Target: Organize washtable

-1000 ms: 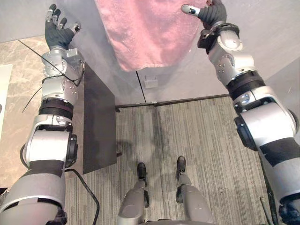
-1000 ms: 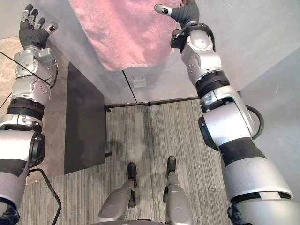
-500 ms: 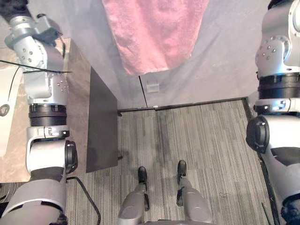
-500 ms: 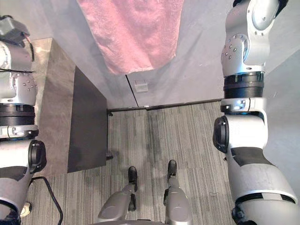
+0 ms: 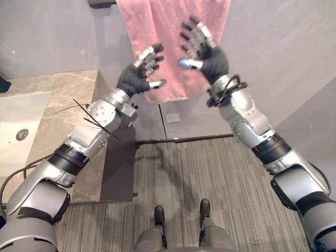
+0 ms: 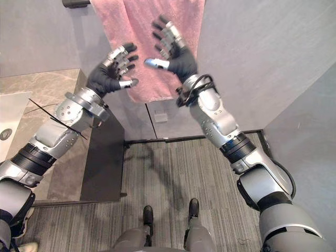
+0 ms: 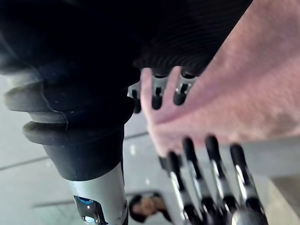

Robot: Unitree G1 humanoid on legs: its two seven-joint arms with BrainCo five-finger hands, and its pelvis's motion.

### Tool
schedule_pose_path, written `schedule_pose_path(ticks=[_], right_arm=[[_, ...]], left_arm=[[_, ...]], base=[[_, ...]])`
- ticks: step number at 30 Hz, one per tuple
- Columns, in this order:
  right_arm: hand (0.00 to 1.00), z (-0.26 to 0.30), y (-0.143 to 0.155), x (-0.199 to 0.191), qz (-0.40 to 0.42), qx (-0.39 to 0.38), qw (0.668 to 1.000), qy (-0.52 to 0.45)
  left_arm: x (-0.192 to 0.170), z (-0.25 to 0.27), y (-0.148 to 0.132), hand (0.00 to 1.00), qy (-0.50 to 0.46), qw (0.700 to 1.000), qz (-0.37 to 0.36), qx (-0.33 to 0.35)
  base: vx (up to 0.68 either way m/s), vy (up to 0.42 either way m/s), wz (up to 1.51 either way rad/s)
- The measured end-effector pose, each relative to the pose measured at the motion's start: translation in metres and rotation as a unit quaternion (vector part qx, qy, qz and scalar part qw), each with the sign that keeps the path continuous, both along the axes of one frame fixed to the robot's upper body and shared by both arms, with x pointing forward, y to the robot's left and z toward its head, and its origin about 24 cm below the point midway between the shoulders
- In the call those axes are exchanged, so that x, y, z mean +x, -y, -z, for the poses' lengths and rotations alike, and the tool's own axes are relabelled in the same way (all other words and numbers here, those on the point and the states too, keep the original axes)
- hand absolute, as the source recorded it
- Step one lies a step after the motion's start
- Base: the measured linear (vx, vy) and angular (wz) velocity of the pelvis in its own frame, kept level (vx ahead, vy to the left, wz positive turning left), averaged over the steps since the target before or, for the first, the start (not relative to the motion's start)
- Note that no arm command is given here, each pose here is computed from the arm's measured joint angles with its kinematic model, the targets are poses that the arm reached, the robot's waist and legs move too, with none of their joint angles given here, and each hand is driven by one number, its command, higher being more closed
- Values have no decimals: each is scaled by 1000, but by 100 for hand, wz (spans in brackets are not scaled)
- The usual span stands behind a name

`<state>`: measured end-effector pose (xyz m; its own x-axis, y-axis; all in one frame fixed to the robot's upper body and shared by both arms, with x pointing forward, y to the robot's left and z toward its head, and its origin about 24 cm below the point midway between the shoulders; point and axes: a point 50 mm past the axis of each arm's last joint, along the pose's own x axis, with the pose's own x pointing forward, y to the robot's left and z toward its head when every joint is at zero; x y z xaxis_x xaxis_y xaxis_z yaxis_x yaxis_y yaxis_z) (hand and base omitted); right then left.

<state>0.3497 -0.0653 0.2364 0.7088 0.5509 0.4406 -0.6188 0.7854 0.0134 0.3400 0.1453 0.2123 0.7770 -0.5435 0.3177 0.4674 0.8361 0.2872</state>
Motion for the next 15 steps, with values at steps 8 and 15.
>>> schedule_pose_path(ticks=[8, 15], right_arm=[[0, 6, -14, 17, 19, -7, 999, -32], [0, -46, -10, 27, 57, 79, 995, 1]], left_arm=[[27, 3, 10, 0, -31, 999, -36, -12], [49, -37, 5, 0, 10, 991, -106, -86]], base=[[5, 0, 2], [-17, 0, 4]])
